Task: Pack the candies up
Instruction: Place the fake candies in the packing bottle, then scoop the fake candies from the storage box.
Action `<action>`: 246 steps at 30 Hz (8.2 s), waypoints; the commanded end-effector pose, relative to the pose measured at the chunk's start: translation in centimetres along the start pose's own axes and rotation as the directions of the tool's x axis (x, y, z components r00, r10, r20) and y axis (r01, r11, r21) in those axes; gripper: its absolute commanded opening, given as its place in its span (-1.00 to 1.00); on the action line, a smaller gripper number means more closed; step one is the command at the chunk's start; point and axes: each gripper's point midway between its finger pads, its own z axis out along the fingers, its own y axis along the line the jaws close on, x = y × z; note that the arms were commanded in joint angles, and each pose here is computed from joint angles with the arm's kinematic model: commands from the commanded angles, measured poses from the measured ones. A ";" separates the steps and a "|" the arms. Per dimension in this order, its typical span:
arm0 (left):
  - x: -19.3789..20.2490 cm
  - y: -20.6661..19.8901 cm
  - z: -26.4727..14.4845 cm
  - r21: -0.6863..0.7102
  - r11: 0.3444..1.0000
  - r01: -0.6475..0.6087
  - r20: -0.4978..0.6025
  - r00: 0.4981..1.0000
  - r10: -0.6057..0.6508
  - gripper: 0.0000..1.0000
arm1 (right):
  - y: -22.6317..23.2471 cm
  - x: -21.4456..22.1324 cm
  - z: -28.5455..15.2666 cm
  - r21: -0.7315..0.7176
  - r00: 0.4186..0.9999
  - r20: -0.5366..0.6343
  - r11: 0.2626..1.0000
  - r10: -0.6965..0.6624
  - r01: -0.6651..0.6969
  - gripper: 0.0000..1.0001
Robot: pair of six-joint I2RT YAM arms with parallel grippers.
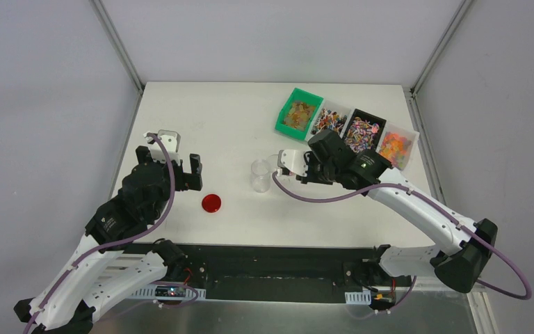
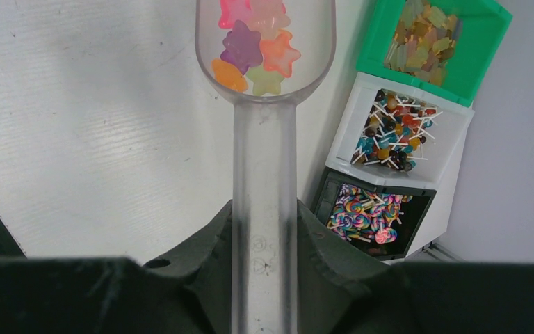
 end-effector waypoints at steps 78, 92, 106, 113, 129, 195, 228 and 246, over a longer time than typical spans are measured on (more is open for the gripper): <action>-1.0 -0.2 -0.4 0.022 0.999 0.044 0.048 0.998 -0.045 0.98 | -5.2 -0.7 -5.6 0.291 0.877 -0.063 0.849 0.477 -0.441 -1.00; -0.7 -0.9 0.0 0.050 0.998 0.034 0.030 0.999 -0.036 0.98 | -9.5 12.3 -9.6 0.514 0.233 0.122 0.140 0.965 -0.847 -1.00; -0.4 -1.5 0.5 0.064 0.998 0.020 0.007 1.000 -0.021 0.98 | -6.4 21.8 -9.1 0.587 -0.250 -0.139 -0.123 0.958 -0.800 -1.00; -0.2 -1.6 0.7 0.062 0.998 0.012 -0.004 1.000 -0.012 0.98 | -5.1 23.5 -8.4 0.586 -0.334 -0.227 -0.145 0.915 -0.797 -1.00; -0.3 -1.3 0.6 0.050 0.999 0.014 0.005 1.000 -0.014 0.99 | -5.3 24.3 -6.4 0.570 -0.359 -0.300 -0.136 0.884 -0.810 -1.00; -0.7 -1.1 -0.1 0.060 0.998 0.033 0.030 0.999 -0.035 0.98 | -2.6 27.5 0.9 0.591 -0.307 -0.237 -0.114 0.922 -0.799 -1.00; -0.5 -0.9 0.3 0.039 0.999 0.024 0.026 0.999 -0.025 0.98 | -2.7 27.1 0.3 0.641 -0.118 -0.056 -0.055 0.991 -0.765 -1.00; -0.4 -1.1 0.4 0.050 0.998 0.024 0.021 0.999 -0.025 0.97 | -2.8 26.3 -1.2 0.640 -0.092 0.042 -0.097 0.995 -0.762 -1.00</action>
